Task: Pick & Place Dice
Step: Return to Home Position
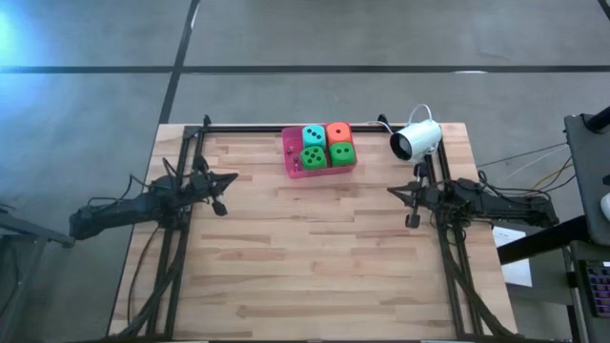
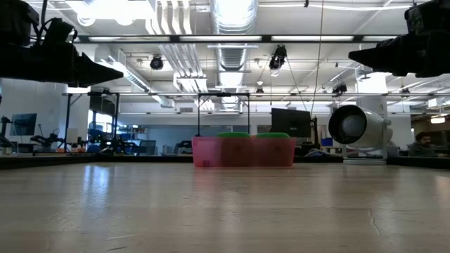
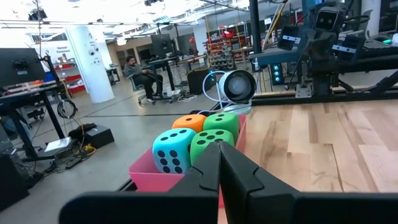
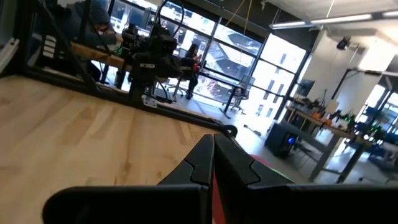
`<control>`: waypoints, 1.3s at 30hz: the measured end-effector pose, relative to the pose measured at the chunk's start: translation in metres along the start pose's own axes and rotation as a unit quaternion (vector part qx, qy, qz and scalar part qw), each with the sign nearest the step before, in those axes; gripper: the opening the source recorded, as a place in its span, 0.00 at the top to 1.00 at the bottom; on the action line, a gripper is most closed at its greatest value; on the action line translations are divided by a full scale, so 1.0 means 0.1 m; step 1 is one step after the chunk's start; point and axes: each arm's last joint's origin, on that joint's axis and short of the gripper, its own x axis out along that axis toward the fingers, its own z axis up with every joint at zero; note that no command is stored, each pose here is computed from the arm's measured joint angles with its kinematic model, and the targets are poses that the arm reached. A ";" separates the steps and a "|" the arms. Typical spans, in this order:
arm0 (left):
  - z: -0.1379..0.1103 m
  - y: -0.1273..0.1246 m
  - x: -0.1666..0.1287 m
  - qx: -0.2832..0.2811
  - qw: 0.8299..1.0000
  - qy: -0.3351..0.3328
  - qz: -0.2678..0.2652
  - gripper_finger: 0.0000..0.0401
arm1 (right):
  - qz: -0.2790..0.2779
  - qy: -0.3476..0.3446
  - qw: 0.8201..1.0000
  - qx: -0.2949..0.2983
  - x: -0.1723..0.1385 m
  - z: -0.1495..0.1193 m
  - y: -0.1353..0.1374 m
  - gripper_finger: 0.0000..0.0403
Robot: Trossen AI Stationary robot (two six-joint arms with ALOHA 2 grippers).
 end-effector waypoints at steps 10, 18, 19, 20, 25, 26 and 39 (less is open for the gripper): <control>0.00 0.00 0.00 0.000 1.000 0.000 0.000 0.99 | 0.000 0.000 0.999 -0.036 0.00 0.00 0.00 0.98; 0.00 0.00 0.00 -0.001 1.000 0.000 0.000 0.99 | 0.000 0.000 0.999 -0.035 0.00 0.00 0.00 0.98; 0.00 0.00 0.00 -0.001 1.000 0.000 0.000 0.99 | 0.000 0.000 0.999 -0.036 0.00 0.00 0.00 0.98; 0.00 0.00 0.00 -0.001 1.000 0.000 0.000 0.99 | 0.000 0.000 0.999 -0.036 0.00 0.00 0.00 0.98; 0.00 0.00 0.00 -0.001 1.000 0.000 0.000 0.99 | 0.000 0.000 0.999 -0.036 0.00 0.00 0.00 0.98; 0.00 0.00 0.00 -0.001 1.000 0.000 0.000 0.99 | 0.000 0.000 0.999 -0.035 0.00 0.00 0.00 0.98; 0.00 0.00 0.00 -0.001 1.000 0.000 0.000 0.99 | 0.000 0.000 0.999 -0.035 0.00 0.00 0.00 0.98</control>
